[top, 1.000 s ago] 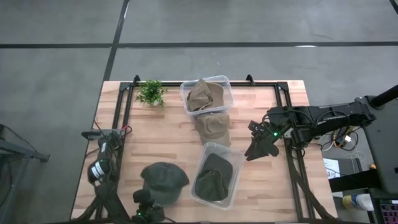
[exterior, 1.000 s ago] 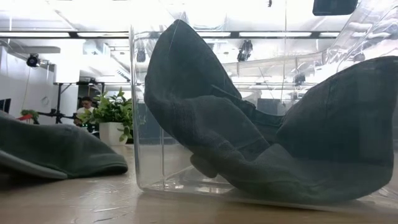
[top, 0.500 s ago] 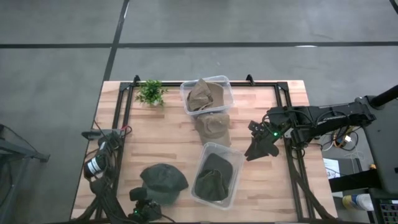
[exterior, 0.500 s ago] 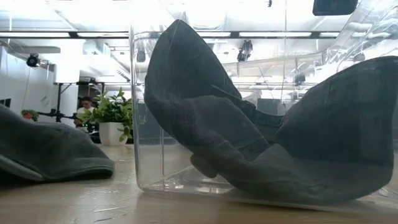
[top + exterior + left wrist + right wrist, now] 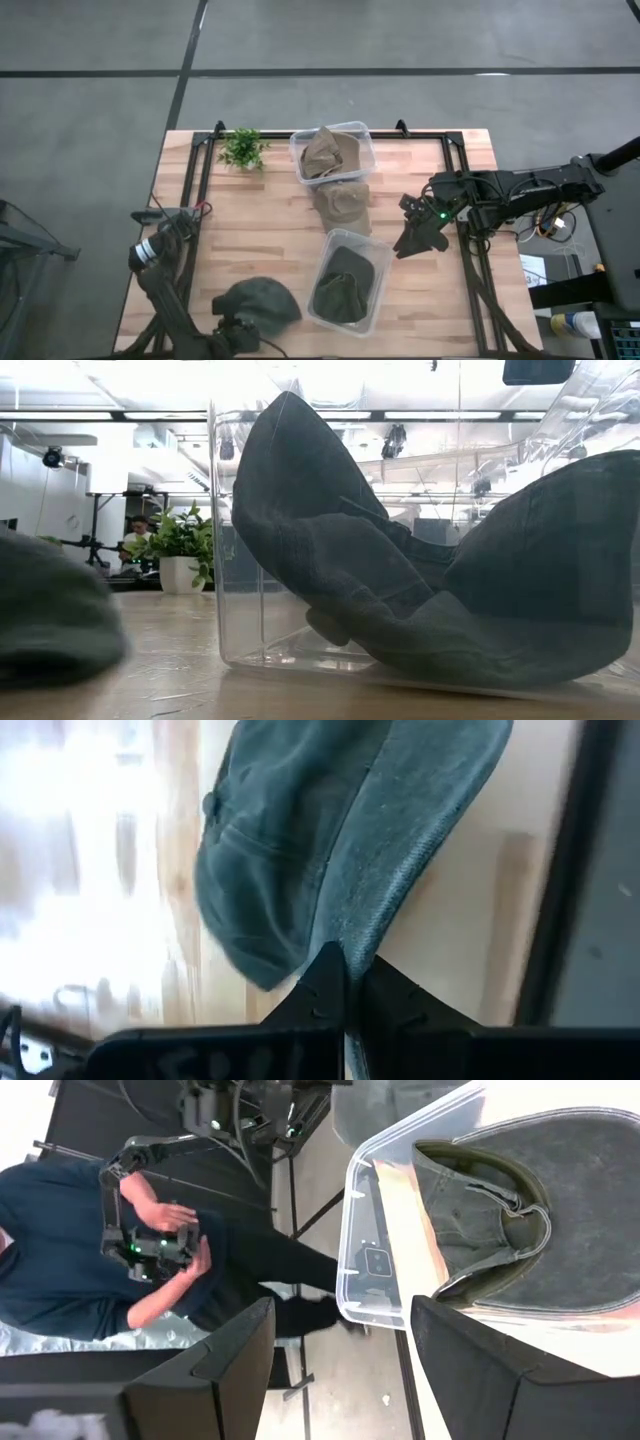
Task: Pick & Place hat
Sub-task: Put the gray cap into the bottom transparent container
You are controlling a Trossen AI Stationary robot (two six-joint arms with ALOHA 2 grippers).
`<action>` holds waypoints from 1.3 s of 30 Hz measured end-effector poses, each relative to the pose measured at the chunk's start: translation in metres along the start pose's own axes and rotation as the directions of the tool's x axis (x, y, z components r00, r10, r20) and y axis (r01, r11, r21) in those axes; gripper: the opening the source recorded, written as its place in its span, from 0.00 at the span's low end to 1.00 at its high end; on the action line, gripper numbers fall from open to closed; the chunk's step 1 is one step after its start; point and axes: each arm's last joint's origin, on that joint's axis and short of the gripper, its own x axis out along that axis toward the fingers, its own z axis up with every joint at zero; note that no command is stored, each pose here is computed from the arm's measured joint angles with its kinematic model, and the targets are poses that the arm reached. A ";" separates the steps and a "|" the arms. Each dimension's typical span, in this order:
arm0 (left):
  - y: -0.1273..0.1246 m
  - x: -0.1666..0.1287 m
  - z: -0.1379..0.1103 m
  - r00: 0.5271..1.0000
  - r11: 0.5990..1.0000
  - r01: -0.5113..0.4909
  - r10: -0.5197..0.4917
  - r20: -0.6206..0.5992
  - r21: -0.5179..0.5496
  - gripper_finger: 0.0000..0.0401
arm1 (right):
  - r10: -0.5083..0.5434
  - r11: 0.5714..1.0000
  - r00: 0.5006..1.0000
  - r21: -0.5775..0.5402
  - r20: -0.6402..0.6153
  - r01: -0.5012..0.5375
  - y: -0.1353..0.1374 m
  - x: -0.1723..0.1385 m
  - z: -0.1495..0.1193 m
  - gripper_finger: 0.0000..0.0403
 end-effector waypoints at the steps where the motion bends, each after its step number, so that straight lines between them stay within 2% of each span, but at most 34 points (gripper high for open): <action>1: 0.005 -0.004 0.001 1.000 1.000 0.023 -0.023 -0.018 0.008 0.02 | 0.000 1.000 1.000 -0.002 0.000 0.000 0.000 0.000 0.000 0.57; 7: 0.035 -0.018 0.014 0.992 0.992 0.117 -0.119 -0.049 -0.043 0.02 | -0.001 1.000 1.000 -0.001 0.000 0.001 0.000 0.000 0.000 0.57; 12: 0.060 -0.014 0.014 0.998 0.988 0.055 -0.054 0.011 -0.143 0.02 | 0.000 1.000 1.000 0.001 0.000 0.000 0.000 0.000 0.000 0.57; 15: 0.063 -0.008 0.011 0.995 0.983 0.078 -0.067 0.075 -0.164 0.01 | 0.000 1.000 1.000 -0.003 0.000 0.000 0.000 0.000 0.000 0.57; 17: 0.068 -0.007 0.007 0.995 0.969 0.081 -0.064 0.082 -0.232 0.01 | 0.000 1.000 1.000 0.000 0.000 0.000 0.000 0.000 0.000 0.57; 20: 0.081 -0.011 -0.004 0.997 0.922 0.036 -0.005 0.081 -0.385 0.01 | -0.001 1.000 1.000 0.000 0.000 0.001 0.000 0.000 0.000 0.57; 23: 0.099 -0.024 -0.015 0.988 0.839 0.004 0.081 0.132 -0.544 0.01 | -0.001 1.000 1.000 0.002 0.000 0.001 0.000 0.000 0.000 0.57; 26: 0.115 -0.039 -0.024 0.967 0.748 0.105 0.077 0.242 -0.655 0.01 | 0.000 1.000 1.000 -0.003 0.000 0.000 0.000 0.000 0.000 0.57; 28: 0.127 -0.048 -0.030 0.943 0.672 0.184 0.084 0.321 -0.717 0.01 | 0.000 1.000 1.000 -0.001 0.000 0.000 0.000 0.000 0.000 0.57; 30: 0.140 -0.056 -0.036 0.916 0.627 0.255 0.088 0.392 -0.736 0.01 | -0.001 1.000 1.000 0.001 0.000 0.001 0.000 0.000 0.000 0.57; 33: 0.159 -0.067 -0.044 0.899 0.618 0.310 0.056 0.434 -0.723 0.01 | 0.000 1.000 1.000 -0.003 -0.001 0.000 0.000 0.000 0.000 0.57; 36: 0.180 -0.079 -0.051 0.858 0.650 0.362 0.049 0.512 -0.669 0.01 | 0.000 1.000 1.000 0.001 0.000 0.000 0.000 0.000 0.000 0.57; 39: 0.208 -0.095 -0.058 0.755 0.650 0.445 0.097 0.648 -0.616 0.01 | 0.000 1.000 1.000 -0.003 0.000 0.000 0.000 0.000 0.000 0.57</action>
